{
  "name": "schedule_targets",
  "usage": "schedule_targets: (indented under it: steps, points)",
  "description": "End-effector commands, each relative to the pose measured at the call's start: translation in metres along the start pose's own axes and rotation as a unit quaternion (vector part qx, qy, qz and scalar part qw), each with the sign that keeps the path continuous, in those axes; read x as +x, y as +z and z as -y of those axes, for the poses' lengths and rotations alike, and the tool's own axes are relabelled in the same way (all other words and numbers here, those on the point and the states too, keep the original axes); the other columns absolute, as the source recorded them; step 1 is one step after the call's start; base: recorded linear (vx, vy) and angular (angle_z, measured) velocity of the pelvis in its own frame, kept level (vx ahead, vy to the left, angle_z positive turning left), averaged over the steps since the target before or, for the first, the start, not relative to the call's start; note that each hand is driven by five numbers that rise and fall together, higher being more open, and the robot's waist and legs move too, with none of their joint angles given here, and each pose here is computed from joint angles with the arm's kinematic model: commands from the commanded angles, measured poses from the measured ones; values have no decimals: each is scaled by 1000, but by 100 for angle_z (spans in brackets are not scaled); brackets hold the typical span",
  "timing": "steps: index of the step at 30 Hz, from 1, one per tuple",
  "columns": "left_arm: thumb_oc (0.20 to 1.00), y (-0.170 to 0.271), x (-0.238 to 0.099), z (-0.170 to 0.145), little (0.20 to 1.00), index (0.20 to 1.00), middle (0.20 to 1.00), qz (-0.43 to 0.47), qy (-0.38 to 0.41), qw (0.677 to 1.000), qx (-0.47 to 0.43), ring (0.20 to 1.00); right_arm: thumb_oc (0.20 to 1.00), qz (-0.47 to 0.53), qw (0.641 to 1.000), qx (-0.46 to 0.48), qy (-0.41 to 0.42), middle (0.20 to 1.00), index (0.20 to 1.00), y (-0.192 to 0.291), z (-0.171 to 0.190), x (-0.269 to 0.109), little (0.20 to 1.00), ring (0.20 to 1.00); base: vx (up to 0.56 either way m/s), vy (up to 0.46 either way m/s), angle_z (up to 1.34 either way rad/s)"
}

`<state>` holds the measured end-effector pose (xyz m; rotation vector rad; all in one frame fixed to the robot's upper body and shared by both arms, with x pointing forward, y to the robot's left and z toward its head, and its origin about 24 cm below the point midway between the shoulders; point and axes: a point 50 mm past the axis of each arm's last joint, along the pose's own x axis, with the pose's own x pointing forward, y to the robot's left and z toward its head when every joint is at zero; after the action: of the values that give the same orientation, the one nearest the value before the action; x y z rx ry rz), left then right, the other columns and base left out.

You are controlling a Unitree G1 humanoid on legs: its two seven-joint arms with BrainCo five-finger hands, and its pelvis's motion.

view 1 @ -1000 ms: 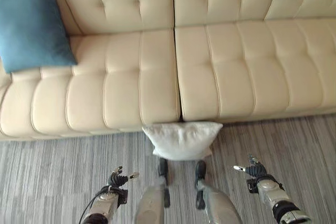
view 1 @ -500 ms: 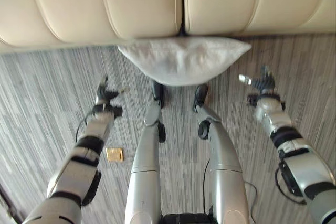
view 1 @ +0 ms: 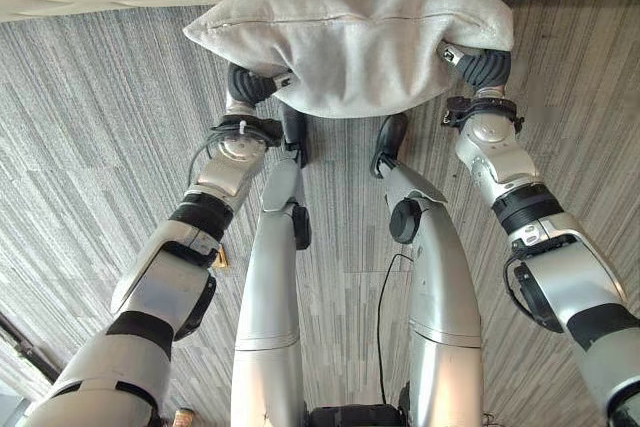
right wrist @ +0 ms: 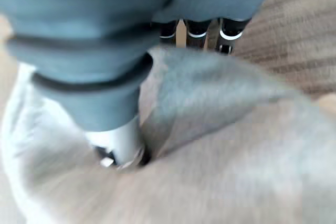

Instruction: Pick up all the scattered cushions and arrange them neatly on the sofa.

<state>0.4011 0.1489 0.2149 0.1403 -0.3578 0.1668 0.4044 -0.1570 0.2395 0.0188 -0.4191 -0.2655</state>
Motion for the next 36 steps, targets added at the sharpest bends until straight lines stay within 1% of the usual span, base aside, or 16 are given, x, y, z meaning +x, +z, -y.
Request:
schedule_targets:
  steps: [1,5,6,9,10,11,12,13,14,18,20,23,24,27,32,36]
  points:
    - [200,14,-23,63,200,200,200,35,-114,988,-101,200,200,1,992,76,97,200,200,-9,-45,-29,200,200,0,0,0]
    - [200,11,-37,89,200,200,200,12,-164,974,-155,200,200,-25,982,143,124,200,200,-19,-59,-42,200,200,0,0,0]
    - [200,9,-42,95,200,200,200,4,-175,969,-176,200,200,-40,974,183,130,200,200,-25,-63,-50,200,200,0,0,0]
    - [200,5,-50,98,200,200,200,-4,-184,963,-197,200,200,-58,963,226,136,200,200,-34,-64,-60,200,200,-53,-3,-6]
    - [200,0,-59,99,200,200,200,-14,-190,955,-228,200,200,-78,947,277,143,200,200,-42,-64,-73,200,200,-60,-4,-10]
    - [200,-1,-60,99,200,200,200,-16,-190,955,-228,200,200,-79,947,277,143,200,200,-43,-64,-74,200,200,-68,-20,-8]
    - [200,-6,-67,96,200,200,200,-26,-187,946,-262,200,200,-97,934,314,144,200,200,-53,-61,-87,200,200,-36,-15,-5]
    - [200,-7,-67,96,200,200,200,-28,-187,946,-263,200,200,-99,933,314,144,200,200,-54,-61,-88,200,200,-34,-43,-4]
    - [200,-14,-80,94,200,200,200,-35,-196,939,-282,200,200,-119,919,343,151,200,200,-66,-57,-106,200,200,-8,-31,-3]
    - [200,-32,-98,85,200,200,200,-57,-188,934,-299,200,200,-158,910,354,147,200,200,-88,-47,-133,200,200,16,-34,-6]
    - [200,-45,-112,77,200,200,200,-70,-182,935,-296,200,200,-178,910,345,148,200,200,-100,-36,-150,200,200,36,-46,-10]
    - [200,-80,-144,42,200,200,200,-108,-147,948,-261,200,200,-214,927,278,135,200,200,-125,6,-184,200,200,207,-79,-4]
    - [200,-80,-145,42,200,200,200,-108,-147,948,-261,200,200,-214,927,278,135,200,200,-125,6,-184,200,200,227,-61,1]
    - [200,-103,-168,15,200,200,200,-147,-106,955,-237,200,200,-229,942,213,121,200,200,-134,37,-201,200,200,209,-78,-1]
    - [200,-110,-182,-7,200,200,200,-162,-61,957,-233,200,200,-192,960,157,132,200,200,-120,49,-196,200,200,146,-92,-3]
    - [200,-107,-188,-17,200,200,200,-154,-48,958,-238,200,200,-154,970,119,148,200,200,-105,53,-189,200,200,97,-116,2]
